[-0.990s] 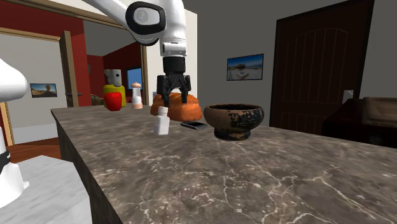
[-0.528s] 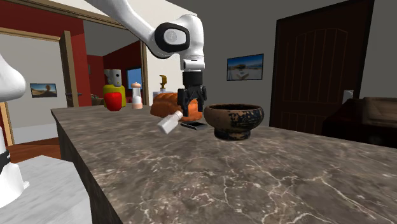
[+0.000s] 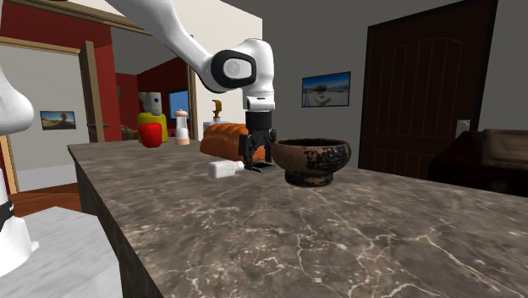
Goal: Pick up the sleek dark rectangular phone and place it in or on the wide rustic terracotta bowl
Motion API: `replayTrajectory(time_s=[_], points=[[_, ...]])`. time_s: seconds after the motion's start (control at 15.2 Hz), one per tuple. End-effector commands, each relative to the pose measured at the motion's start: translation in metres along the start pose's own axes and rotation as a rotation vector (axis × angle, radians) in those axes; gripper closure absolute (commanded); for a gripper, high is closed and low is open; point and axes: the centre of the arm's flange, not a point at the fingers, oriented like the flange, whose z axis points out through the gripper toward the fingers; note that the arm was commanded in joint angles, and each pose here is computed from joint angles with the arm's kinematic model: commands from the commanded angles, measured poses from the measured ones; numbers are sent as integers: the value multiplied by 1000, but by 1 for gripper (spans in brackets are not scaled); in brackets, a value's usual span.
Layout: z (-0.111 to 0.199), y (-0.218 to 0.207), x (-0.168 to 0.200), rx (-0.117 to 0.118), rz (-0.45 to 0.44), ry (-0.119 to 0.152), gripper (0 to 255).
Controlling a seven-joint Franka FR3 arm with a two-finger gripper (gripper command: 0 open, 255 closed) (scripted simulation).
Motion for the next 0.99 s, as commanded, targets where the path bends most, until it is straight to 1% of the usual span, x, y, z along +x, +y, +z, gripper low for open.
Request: replayTrajectory(time_s=[0.0,0.4,0.46,0.92], points=[[3,0,-1,0,0,0,0],[3,0,-1,0,0,0,0],[3,0,-1,0,0,0,255],[2,0,-1,0,0,0,255]])
